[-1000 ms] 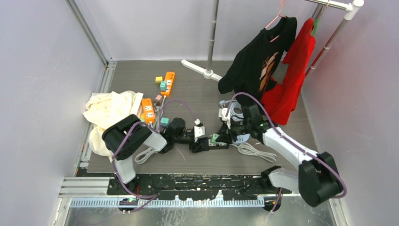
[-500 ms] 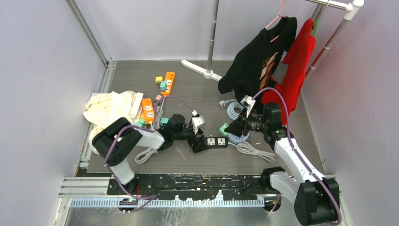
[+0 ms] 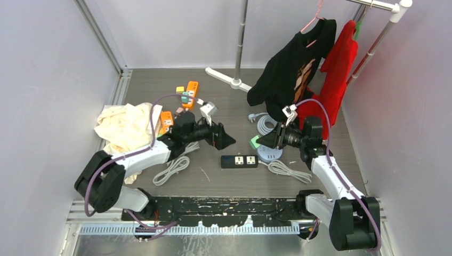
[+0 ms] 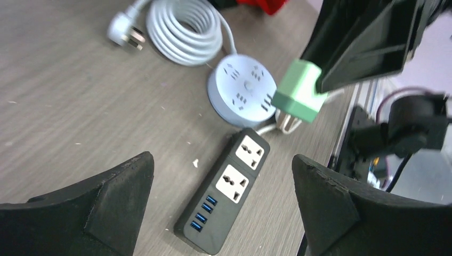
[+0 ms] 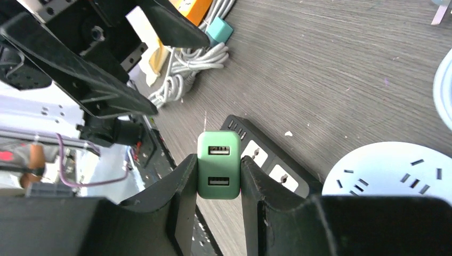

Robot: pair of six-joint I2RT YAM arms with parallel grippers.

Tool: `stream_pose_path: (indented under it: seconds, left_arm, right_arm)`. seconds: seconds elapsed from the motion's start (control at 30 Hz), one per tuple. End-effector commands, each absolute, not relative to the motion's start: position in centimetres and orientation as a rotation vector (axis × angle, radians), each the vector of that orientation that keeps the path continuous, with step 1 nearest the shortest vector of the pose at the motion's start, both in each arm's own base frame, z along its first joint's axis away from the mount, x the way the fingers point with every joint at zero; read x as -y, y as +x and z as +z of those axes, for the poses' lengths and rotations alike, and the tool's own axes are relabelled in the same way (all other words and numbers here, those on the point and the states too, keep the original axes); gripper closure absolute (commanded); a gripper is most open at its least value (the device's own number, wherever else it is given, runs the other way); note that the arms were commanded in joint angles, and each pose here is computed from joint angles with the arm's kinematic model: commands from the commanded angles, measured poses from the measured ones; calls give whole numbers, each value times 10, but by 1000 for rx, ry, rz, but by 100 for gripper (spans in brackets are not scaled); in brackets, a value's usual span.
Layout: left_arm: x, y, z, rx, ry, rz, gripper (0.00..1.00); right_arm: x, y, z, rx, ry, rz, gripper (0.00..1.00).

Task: Pull the plug off the socket
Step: Remove the plug from the socket.

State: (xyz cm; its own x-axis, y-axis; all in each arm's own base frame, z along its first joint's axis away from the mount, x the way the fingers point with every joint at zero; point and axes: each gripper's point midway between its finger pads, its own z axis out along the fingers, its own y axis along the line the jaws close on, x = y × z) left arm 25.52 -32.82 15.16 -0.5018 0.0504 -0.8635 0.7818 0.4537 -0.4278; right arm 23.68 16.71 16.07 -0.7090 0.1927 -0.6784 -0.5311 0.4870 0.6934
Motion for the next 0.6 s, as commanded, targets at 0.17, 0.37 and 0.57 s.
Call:
stream_pose_path:
  seconds: [0.17,0.37,0.57]
  left_arm:
    - [285,288,221,-1832,341,-1081,1]
    - [268,291,221,-1789,150,-1096,0]
    - [260,287,229,-1699,123,-1107,1]
  right_arm:
    - [-169,258,190,-1971,-95,1349,99]
    - [-169,262,189,-1994,-37,1365,99]
    - [-168,264,185,-2013,8,1369,99]
